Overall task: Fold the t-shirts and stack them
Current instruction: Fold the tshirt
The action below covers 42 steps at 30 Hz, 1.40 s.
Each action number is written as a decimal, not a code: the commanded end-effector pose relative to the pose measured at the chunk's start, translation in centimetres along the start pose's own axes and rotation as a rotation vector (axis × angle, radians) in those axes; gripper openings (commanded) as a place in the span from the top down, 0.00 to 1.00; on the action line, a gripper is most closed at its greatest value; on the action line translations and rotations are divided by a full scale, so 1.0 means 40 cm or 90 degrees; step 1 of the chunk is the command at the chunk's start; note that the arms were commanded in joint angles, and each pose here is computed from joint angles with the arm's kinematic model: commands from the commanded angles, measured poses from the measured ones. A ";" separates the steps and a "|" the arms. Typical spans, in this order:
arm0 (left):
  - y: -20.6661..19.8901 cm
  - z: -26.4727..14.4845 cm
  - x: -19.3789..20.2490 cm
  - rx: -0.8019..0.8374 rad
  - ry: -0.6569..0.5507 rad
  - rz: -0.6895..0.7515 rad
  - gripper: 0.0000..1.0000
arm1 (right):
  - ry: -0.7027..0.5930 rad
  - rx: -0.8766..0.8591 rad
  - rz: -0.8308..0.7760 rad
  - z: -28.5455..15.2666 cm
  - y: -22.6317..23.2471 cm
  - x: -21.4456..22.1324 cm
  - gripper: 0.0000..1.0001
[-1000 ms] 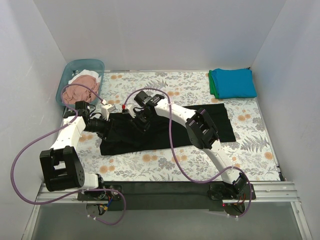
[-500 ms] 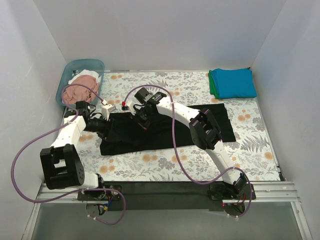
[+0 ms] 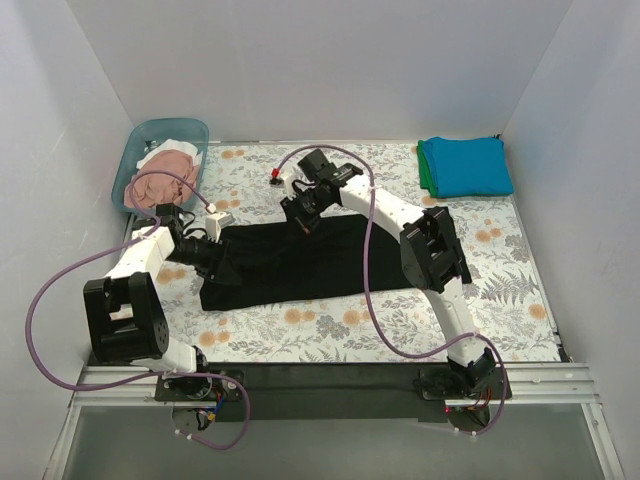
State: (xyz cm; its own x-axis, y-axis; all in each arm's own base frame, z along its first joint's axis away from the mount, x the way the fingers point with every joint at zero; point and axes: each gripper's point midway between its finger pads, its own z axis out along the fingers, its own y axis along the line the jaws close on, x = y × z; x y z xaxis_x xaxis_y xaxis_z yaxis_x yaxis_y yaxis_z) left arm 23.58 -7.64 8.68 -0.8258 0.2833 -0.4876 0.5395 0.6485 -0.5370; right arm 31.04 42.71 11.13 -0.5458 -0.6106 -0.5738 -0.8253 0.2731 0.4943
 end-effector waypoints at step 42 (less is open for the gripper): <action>0.010 0.127 -0.288 -0.024 -0.097 0.403 0.50 | -0.113 0.074 0.224 -0.021 -0.228 -0.005 0.99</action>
State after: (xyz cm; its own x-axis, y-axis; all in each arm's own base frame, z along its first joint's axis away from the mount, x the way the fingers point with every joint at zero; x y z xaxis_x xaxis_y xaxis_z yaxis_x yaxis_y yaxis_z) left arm 34.21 -13.12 9.21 -0.4171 0.5049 -0.7557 0.8426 0.5264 -0.1133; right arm 38.36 39.37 4.64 -0.8275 -0.3537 -0.4360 -0.5609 0.5552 0.6141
